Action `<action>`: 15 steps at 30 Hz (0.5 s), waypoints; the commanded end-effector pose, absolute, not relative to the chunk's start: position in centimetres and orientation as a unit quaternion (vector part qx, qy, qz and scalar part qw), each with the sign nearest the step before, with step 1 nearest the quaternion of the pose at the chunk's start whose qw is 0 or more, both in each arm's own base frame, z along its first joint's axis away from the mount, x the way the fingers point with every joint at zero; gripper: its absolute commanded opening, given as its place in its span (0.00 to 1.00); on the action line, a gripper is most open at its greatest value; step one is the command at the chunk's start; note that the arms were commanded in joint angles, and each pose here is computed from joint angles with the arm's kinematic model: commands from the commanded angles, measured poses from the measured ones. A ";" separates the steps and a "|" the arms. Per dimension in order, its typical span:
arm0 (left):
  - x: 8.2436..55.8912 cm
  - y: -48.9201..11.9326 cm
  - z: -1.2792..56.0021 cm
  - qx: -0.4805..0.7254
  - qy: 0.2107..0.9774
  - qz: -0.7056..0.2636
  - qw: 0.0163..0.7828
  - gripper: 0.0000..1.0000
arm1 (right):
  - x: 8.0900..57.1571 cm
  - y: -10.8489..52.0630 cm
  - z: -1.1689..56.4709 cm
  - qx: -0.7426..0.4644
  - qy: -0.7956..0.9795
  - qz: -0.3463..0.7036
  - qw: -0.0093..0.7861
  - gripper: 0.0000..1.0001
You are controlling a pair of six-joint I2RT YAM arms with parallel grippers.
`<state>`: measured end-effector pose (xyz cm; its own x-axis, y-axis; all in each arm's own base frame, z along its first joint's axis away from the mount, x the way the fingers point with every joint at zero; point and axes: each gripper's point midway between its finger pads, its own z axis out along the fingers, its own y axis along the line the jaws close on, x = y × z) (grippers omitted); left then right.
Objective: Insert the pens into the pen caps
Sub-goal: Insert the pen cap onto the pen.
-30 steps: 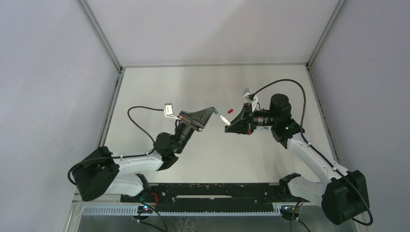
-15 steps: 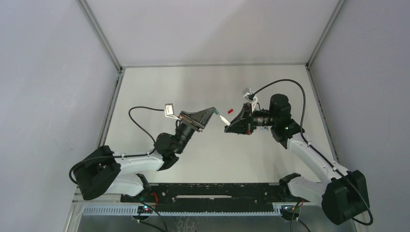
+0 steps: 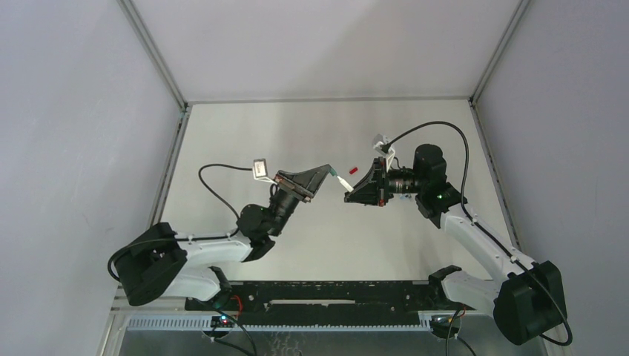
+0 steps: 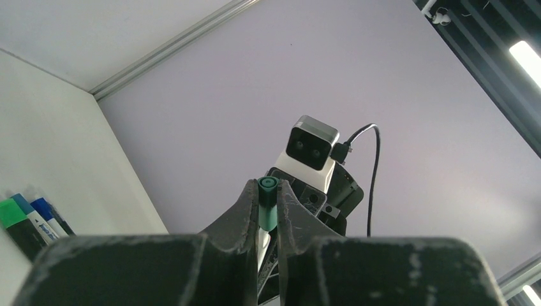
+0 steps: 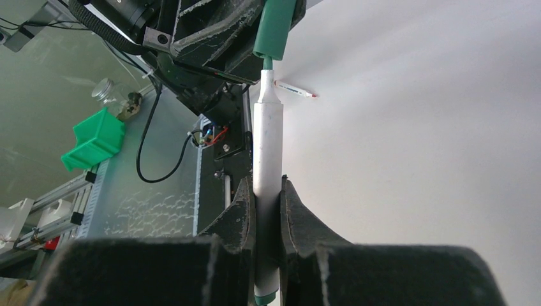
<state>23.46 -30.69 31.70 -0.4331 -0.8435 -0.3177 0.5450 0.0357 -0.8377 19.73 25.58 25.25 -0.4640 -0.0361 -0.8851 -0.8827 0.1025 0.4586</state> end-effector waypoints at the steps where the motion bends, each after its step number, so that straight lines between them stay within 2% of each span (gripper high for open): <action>1: 23.1 -31.1 34.2 -0.144 0.476 -0.704 0.508 0.00 | 19.8 25.6 26.1 -0.360 0.632 0.567 0.387 0.00; 15: 22.4 -32.5 34.0 -0.134 0.482 -0.716 0.487 0.00 | 20.3 25.5 26.2 -0.348 0.639 0.563 0.392 0.00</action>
<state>23.19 -31.82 31.04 -0.4705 -0.8268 -0.3083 0.5285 0.0158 -0.8488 19.90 25.57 25.25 -0.4765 -0.0303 -0.8786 -0.8749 0.1143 0.4706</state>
